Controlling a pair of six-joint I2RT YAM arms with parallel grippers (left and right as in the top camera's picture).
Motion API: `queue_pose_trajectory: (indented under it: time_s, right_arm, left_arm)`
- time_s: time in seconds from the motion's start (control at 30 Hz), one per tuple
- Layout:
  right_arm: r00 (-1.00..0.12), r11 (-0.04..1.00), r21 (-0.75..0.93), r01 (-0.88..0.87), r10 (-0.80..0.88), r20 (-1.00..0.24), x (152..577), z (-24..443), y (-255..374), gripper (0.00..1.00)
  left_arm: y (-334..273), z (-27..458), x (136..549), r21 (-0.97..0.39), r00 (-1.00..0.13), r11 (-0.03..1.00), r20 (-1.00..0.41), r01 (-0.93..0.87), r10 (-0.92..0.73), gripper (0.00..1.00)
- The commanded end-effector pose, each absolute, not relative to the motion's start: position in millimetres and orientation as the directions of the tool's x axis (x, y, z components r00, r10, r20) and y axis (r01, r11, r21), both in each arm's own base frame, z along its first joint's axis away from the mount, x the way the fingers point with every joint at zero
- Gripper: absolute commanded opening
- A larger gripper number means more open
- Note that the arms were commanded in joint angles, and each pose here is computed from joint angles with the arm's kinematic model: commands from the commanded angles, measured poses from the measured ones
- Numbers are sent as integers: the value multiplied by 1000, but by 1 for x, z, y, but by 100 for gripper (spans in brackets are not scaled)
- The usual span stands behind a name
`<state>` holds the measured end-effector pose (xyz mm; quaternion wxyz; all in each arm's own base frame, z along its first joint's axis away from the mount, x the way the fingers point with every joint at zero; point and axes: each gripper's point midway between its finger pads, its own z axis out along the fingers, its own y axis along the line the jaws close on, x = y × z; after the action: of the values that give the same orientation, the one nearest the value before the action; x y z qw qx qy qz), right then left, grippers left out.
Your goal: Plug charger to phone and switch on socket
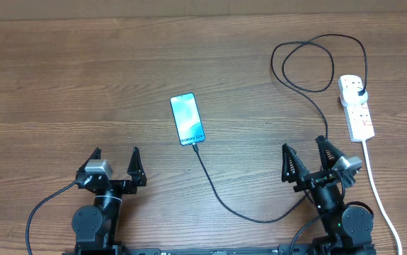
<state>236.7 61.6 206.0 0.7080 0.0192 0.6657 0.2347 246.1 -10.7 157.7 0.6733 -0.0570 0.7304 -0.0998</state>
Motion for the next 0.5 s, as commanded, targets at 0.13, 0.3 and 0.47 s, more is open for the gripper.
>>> queue_pose_trajectory:
  time_s: [0.13, 0.3, 0.47]
  right_arm:
    - [-54, 893, 363, -266, 362, -931, 239, 187, 58, 100]
    - [-120, 891, 380, -250, 361, -925, 239, 171, 60, 100]
    - [-120, 891, 380, -250, 361, -925, 239, 171, 60, 100]
  left_arm:
    - [-7, 157, 246, -235, -82, 972, -969, 32, -232, 100]
    - [-7, 157, 246, -235, -82, 972, -969, 32, -232, 100]
    - [-7, 157, 246, -235, -82, 972, -969, 32, -232, 100]
